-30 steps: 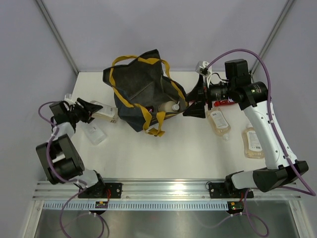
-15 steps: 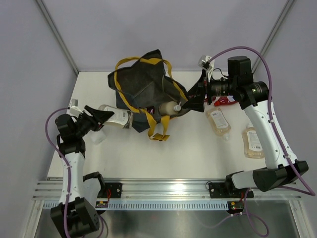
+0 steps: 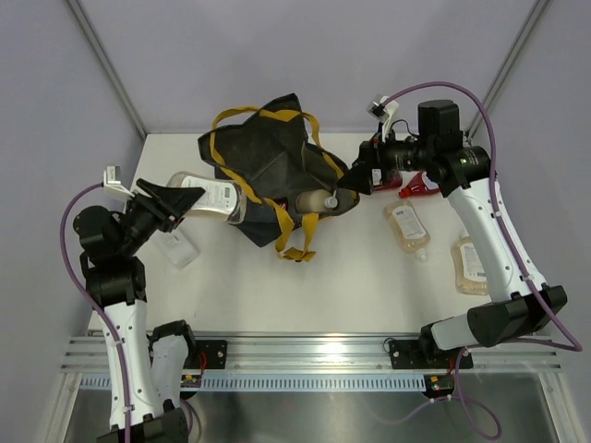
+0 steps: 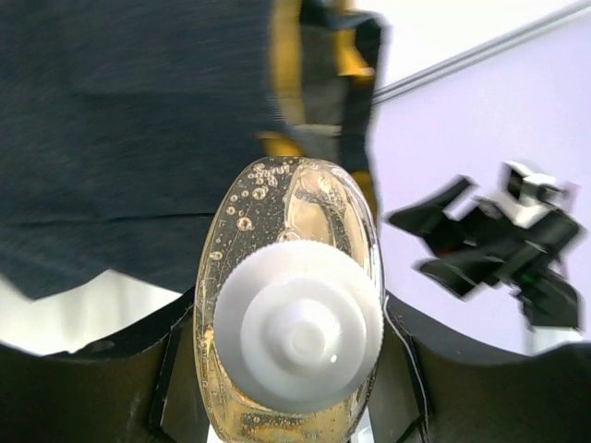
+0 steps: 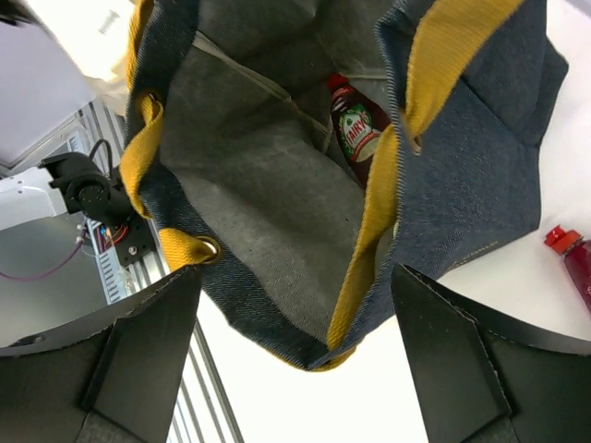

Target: Place the personal care products into the canvas bag

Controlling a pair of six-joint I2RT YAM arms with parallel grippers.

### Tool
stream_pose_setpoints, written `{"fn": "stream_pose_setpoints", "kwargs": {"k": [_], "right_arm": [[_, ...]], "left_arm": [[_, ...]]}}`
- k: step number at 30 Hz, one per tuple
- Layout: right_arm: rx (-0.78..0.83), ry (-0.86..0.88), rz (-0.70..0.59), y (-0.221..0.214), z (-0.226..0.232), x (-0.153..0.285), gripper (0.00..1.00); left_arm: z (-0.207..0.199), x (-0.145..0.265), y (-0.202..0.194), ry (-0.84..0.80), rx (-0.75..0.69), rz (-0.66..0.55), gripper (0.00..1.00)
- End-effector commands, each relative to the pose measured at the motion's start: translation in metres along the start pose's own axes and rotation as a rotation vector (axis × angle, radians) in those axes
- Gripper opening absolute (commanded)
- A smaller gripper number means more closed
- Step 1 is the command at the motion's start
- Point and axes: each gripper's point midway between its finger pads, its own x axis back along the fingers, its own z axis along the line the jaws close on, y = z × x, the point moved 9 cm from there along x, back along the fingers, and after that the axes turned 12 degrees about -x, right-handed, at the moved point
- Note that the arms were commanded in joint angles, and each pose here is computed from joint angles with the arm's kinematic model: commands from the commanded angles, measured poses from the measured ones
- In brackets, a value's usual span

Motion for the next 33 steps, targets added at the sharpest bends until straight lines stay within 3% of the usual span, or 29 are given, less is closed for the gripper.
{"fn": "stream_pose_setpoints", "kwargs": {"k": [1,10,14,19,26,33], "right_arm": [[-0.005,-0.031,-0.03,0.011,-0.007,-0.003,0.91],[-0.015,-0.021,-0.036,0.014,-0.013,-0.011,0.9],[-0.019,-0.019,-0.04,0.016,-0.014,-0.012,0.9],[-0.021,-0.021,-0.041,0.015,-0.014,-0.012,0.9],[0.021,-0.05,-0.045,0.012,-0.011,-0.005,0.93],[0.114,-0.047,-0.033,0.017,-0.012,-0.001,0.98]], "left_arm": [[-0.056,0.019,0.018,-0.155,-0.083,-0.052,0.0],[-0.109,0.028,0.049,-0.319,-0.107,-0.109,0.0],[-0.11,0.007,0.066,-0.33,-0.111,-0.106,0.0],[-0.119,-0.05,0.08,-0.357,-0.159,-0.055,0.0],[-0.108,-0.122,0.076,-0.168,-0.352,0.126,0.0],[-0.084,-0.173,0.028,-0.029,-0.587,0.315,0.03]]}}
